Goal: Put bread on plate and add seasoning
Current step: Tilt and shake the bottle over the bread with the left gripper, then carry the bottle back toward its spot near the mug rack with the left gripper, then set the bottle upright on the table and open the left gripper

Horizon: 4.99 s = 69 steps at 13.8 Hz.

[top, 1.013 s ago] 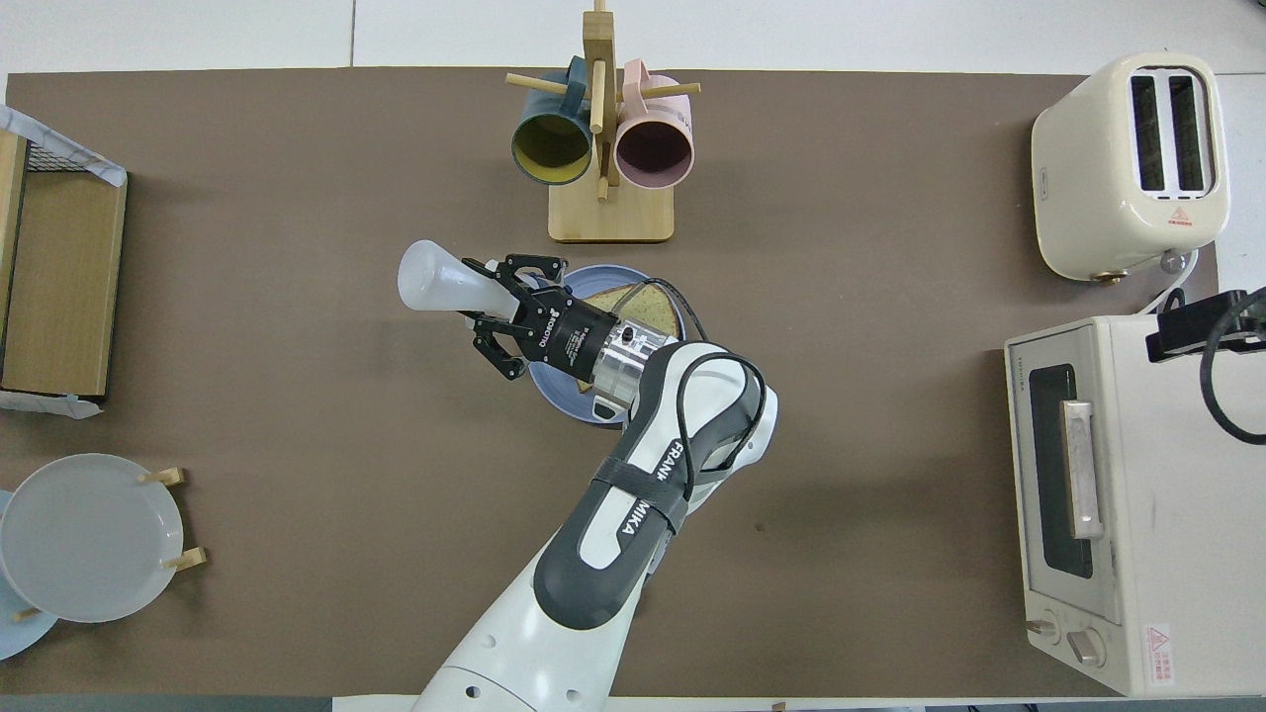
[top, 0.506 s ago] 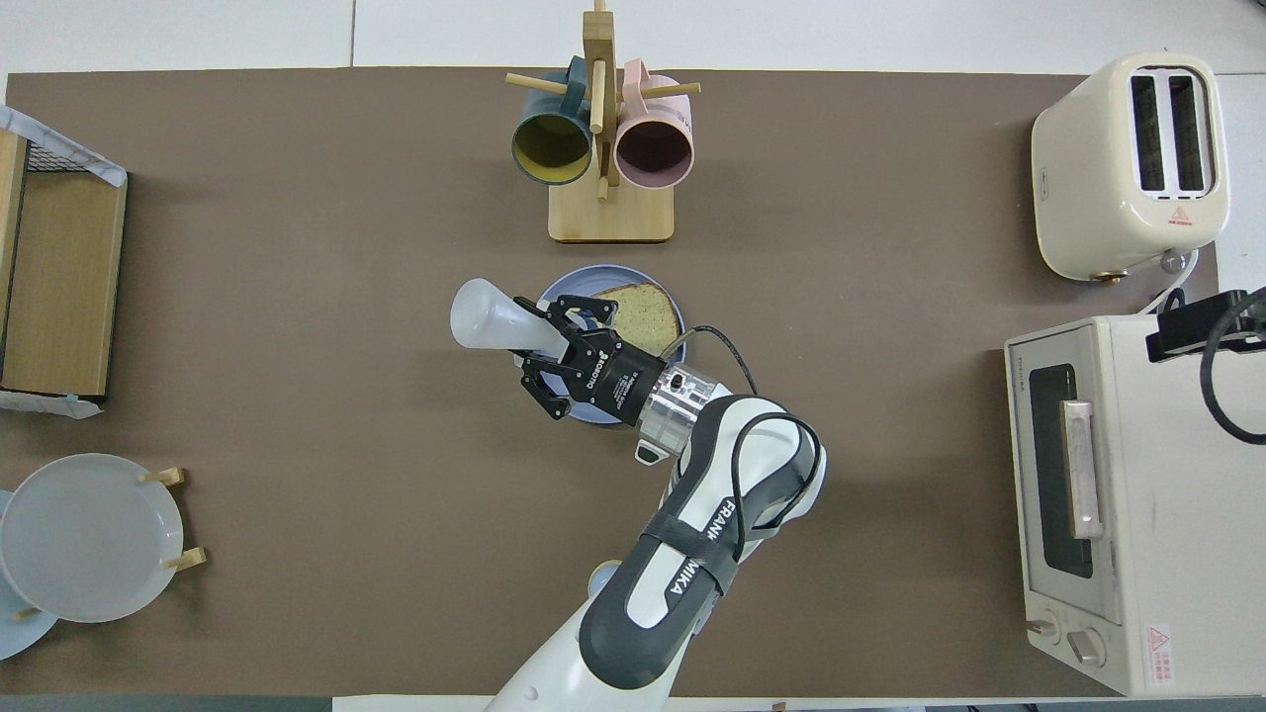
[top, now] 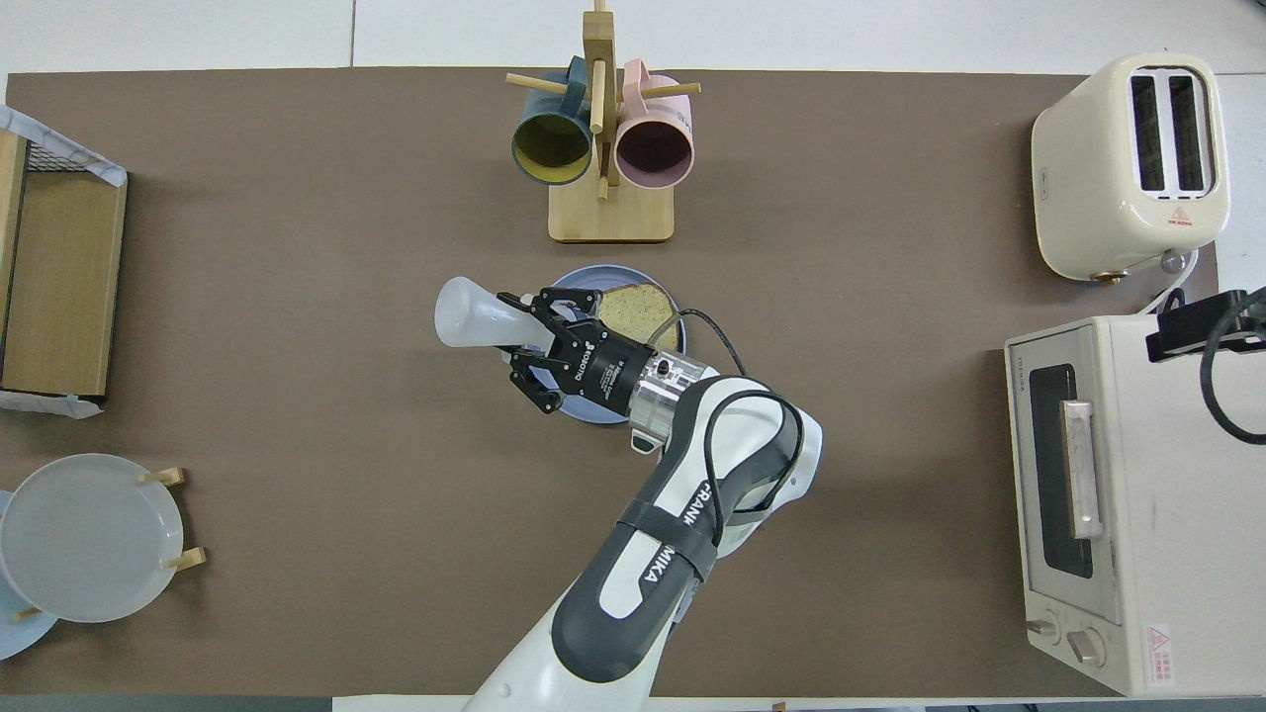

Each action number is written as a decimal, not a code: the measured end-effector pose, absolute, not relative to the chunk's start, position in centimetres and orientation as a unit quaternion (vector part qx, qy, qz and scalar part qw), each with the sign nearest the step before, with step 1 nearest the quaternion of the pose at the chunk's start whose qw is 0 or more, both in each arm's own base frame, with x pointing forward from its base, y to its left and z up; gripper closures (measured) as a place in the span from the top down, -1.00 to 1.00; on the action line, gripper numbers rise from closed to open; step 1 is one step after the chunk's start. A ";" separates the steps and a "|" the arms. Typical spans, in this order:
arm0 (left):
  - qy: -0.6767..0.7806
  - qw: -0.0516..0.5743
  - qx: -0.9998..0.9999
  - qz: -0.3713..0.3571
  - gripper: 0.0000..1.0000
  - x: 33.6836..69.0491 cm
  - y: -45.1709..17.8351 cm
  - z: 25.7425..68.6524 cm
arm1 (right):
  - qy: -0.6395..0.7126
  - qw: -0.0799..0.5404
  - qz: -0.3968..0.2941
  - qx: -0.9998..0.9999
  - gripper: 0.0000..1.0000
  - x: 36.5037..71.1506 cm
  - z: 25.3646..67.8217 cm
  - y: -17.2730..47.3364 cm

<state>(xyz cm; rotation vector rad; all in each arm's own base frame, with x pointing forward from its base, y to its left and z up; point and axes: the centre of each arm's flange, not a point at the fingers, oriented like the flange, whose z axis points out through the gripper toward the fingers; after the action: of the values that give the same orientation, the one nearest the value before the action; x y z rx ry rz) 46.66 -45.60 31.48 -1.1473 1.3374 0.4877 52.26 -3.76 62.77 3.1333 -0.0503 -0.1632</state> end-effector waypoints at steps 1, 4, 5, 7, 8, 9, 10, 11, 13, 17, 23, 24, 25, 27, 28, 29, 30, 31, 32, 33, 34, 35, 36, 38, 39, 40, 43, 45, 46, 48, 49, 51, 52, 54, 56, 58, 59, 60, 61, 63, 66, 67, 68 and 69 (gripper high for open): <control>0.576 0.602 -0.514 0.202 -0.10 47.3 -44.9 33.7 | -0.016 0.002 -0.052 0.999 1.00 52.3 62.8 -3.8; 0.575 0.565 -0.564 0.182 -0.10 48.6 -43.1 38.6 | -0.016 0.002 -0.052 0.999 1.00 52.3 62.8 -3.8; 0.577 0.550 -0.579 0.175 -0.10 48.9 -42.6 39.5 | -0.016 0.002 -0.052 0.999 1.00 52.3 62.8 -3.8; 0.575 0.517 -0.614 0.159 -0.10 49.8 -41.4 40.5 | -0.016 0.002 -0.052 0.999 1.00 52.3 62.8 -3.8; 0.571 0.501 -0.632 0.151 -0.10 50.4 -40.7 40.8 | -0.016 0.002 -0.052 0.999 1.00 52.3 62.8 -3.8; 0.571 0.483 -0.650 0.138 -0.10 51.1 -40.0 41.3 | -0.016 0.002 -0.052 0.999 1.00 52.3 62.8 -3.8; 0.570 0.460 -0.670 0.122 -0.10 51.8 -39.0 42.3 | -0.016 0.002 -0.052 0.999 1.00 52.3 62.8 -3.8; 0.568 0.436 -0.690 0.104 -0.10 52.7 -37.6 43.7 | -0.016 0.002 -0.052 0.999 1.00 52.3 62.8 -3.8; 0.560 0.390 -0.728 0.067 -0.10 54.2 -34.3 46.6 | -0.016 0.002 -0.052 0.999 1.00 52.3 62.8 -3.8; 0.532 0.299 -0.792 0.011 -0.10 56.6 -29.9 48.5 | -0.016 0.002 -0.052 0.999 1.00 52.3 62.8 -3.8; 0.454 0.159 -0.874 -0.069 -0.10 60.5 -23.8 46.2 | -0.016 0.002 -0.052 0.999 1.00 52.3 62.8 -3.8; 0.436 0.135 -0.886 -0.083 -0.10 61.0 -22.7 45.5 | -0.016 0.002 -0.052 0.999 1.00 52.3 62.8 -3.8; 0.418 0.113 -0.896 -0.099 -0.10 61.4 -21.7 44.9 | -0.016 0.002 -0.052 0.999 1.00 52.3 62.8 -3.8; 0.370 0.071 -0.915 -0.142 -0.10 61.8 -20.1 43.9 | -0.016 0.002 -0.052 0.999 1.00 52.3 62.8 -3.8; 0.342 0.051 -0.923 -0.170 -0.10 61.7 -19.6 43.3 | -0.016 0.002 -0.052 0.999 1.00 52.3 62.8 -3.8; 0.314 0.036 -0.928 -0.197 -0.10 61.4 -19.2 42.6 | -0.016 0.002 -0.052 0.999 1.00 52.3 62.8 -3.8; 0.286 0.024 -0.932 -0.222 -0.10 60.9 -18.8 41.8 | -0.016 0.002 -0.052 0.999 1.00 52.3 62.8 -3.8; 0.261 0.015 -0.933 -0.246 -0.10 60.3 -18.4 40.9 | -0.016 0.002 -0.052 0.999 1.00 52.3 62.8 -3.8; 0.239 0.009 -0.934 -0.266 -0.10 59.6 -18.1 40.1 | -0.016 0.002 -0.052 0.999 1.00 52.3 62.8 -3.8; 0.217 0.002 -0.934 -0.284 -0.10 59.1 -17.8 39.6 | -0.016 0.002 -0.052 0.999 1.00 52.3 62.8 -3.8; 0.196 -0.005 -0.934 -0.299 -0.10 58.7 -17.7 39.3 | -0.016 0.002 -0.052 0.999 1.00 52.3 62.8 -3.8; 0.175 -0.012 -0.931 -0.318 -0.10 58.4 -17.7 39.1 | -0.016 0.002 -0.052 0.999 1.00 52.3 62.8 -3.8; 0.155 -0.021 -0.927 -0.340 -0.10 58.0 -17.8 38.8 | -0.016 0.002 -0.052 0.999 1.00 52.3 62.8 -3.8; 0.126 -0.034 -0.917 -0.376 -0.10 57.6 -18.3 37.4 | -0.016 0.002 -0.052 0.999 1.00 52.3 62.8 -3.8; 0.114 -0.039 -0.912 -0.393 -0.10 57.6 -18.5 36.4 | -0.016 0.002 -0.052 0.999 1.00 52.3 62.8 -3.8; 0.099 -0.045 -0.906 -0.409 -0.10 57.6 -18.8 35.2 | -0.016 0.002 -0.052 0.999 1.00 52.3 62.8 -3.8; 0.074 -0.056 -0.896 -0.435 -0.10 57.8 -19.7 31.5 | -0.016 0.002 -0.052 0.999 1.00 52.3 62.8 -3.8; 0.073 -0.057 -0.893 -0.440 -0.10 58.8 -20.4 30.6 | -0.016 0.002 -0.052 0.999 1.00 52.3 62.8 -3.8; 0.075 -0.055 -0.892 -0.442 -0.10 59.3 -20.7 30.4 | -0.016 0.002 -0.052 0.999 1.00 52.3 62.8 -3.8; 0.077 -0.052 -0.890 -0.447 -0.10 60.3 -21.0 30.1 | -0.016 0.002 -0.052 0.999 1.00 52.3 62.8 -3.8; 0.077 -0.050 -0.889 -0.449 -0.10 60.7 -20.9 29.9 | -0.016 0.002 -0.052 0.999 1.00 52.3 62.8 -3.8; 0.080 -0.045 -0.887 -0.453 -0.10 61.6 -20.7 29.7 | -0.016 0.002 -0.052 0.999 1.00 52.3 62.8 -3.8; 0.084 -0.041 -0.886 -0.455 -0.10 62.0 -20.5 29.6 | -0.016 0.002 -0.052 0.999 1.00 52.3 62.8 -3.8; 0.090 -0.036 -0.886 -0.454 -0.10 62.5 -20.3 29.1 | -0.016 0.002 -0.052 0.999 1.00 52.3 62.8 -3.8; 0.099 -0.033 -0.886 -0.453 -0.10 62.6 -20.5 28.6 | -0.016 0.002 -0.052 0.999 1.00 52.3 62.8 -3.8; 0.110 -0.031 -0.885 -0.451 -0.10 62.6 -20.6 28.4 | -0.016 0.002 -0.052 0.999 1.00 52.3 62.8 -3.8; 0.114 -0.029 -0.885 -0.451 -0.10 62.6 -20.5 28.4 | -0.016 0.002 -0.052 0.999 1.00 52.3 62.8 -3.8; 0.118 -0.027 -0.884 -0.451 -0.10 62.6 -20.4 28.4 | -0.016 0.002 -0.052 0.999 1.00 52.3 62.8 -3.8; 0.120 -0.026 -0.884 -0.451 -0.10 62.7 -20.3 28.3 | -0.016 0.002 -0.052 0.999 1.00 52.3 62.8 -3.8; 0.121 -0.026 -0.884 -0.450 -0.14 62.7 -20.3 28.3 | -0.016 0.002 -0.052 0.999 1.00 52.3 62.8 -3.8; 0.122 -0.026 -0.884 -0.450 -0.21 62.7 -20.3 28.2 | -0.016 0.002 -0.052 0.999 1.00 52.3 62.8 -3.8; 0.122 -0.026 -0.884 -0.450 -0.06 62.7 -20.3 28.2 | -0.016 0.002 -0.052 0.999 1.00 52.3 62.8 -3.8; 0.122 -0.026 -0.884 -0.450 0.19 62.7 -20.3 28.2 | -0.016 0.002 -0.052 0.999 1.00 52.3 62.8 -3.8; 0.122 -0.025 -0.884 -0.450 0.40 62.7 -20.3 28.2 | -0.016 0.002 -0.052 0.999 1.00 52.3 62.8 -3.8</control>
<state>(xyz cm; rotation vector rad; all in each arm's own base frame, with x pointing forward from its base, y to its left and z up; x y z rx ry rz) 62.66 -20.30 28.24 -2.8241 0.3881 -1.4373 52.26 -3.76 62.77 3.1333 -0.0503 -0.1632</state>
